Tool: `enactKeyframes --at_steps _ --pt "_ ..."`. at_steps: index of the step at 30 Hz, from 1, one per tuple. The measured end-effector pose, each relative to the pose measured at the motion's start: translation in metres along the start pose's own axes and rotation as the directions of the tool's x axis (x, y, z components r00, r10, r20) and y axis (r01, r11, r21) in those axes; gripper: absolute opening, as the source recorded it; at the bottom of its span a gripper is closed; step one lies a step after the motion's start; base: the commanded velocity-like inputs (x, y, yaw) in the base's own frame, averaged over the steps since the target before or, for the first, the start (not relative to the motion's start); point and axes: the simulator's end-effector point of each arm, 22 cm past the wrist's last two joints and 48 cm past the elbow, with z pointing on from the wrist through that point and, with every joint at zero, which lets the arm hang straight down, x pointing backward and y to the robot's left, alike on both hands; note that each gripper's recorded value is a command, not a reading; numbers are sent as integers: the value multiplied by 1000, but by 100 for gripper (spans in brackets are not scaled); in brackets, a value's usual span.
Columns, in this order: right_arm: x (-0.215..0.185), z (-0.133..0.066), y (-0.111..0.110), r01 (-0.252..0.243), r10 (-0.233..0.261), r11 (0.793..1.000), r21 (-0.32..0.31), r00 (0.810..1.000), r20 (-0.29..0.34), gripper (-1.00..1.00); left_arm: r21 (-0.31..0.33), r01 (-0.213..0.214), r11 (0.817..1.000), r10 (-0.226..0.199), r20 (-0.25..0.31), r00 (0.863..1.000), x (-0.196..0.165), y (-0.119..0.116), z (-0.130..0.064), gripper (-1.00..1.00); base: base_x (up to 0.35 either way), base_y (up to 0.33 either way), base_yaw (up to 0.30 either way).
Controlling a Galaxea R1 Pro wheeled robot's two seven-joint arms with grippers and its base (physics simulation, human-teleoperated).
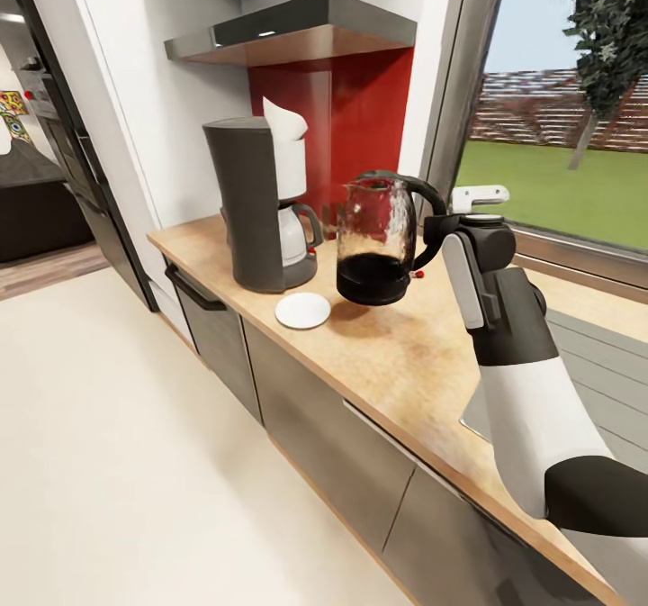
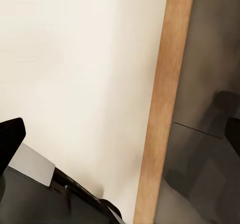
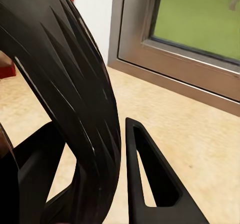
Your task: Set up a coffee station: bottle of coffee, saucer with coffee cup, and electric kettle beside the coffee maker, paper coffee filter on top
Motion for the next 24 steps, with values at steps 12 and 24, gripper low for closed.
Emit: enactKeyframes --at_steps 12,24 --pt "6 4 1 5 -5 1000 1 1000 -15 -100 0 0 1000 0 0 1000 0 0 0 100 49 51 0" --pt "7 4 1 6 -6 1000 2 1000 -18 -100 0 0 1000 0 0 1000 0 0 0 100 69 43 0"
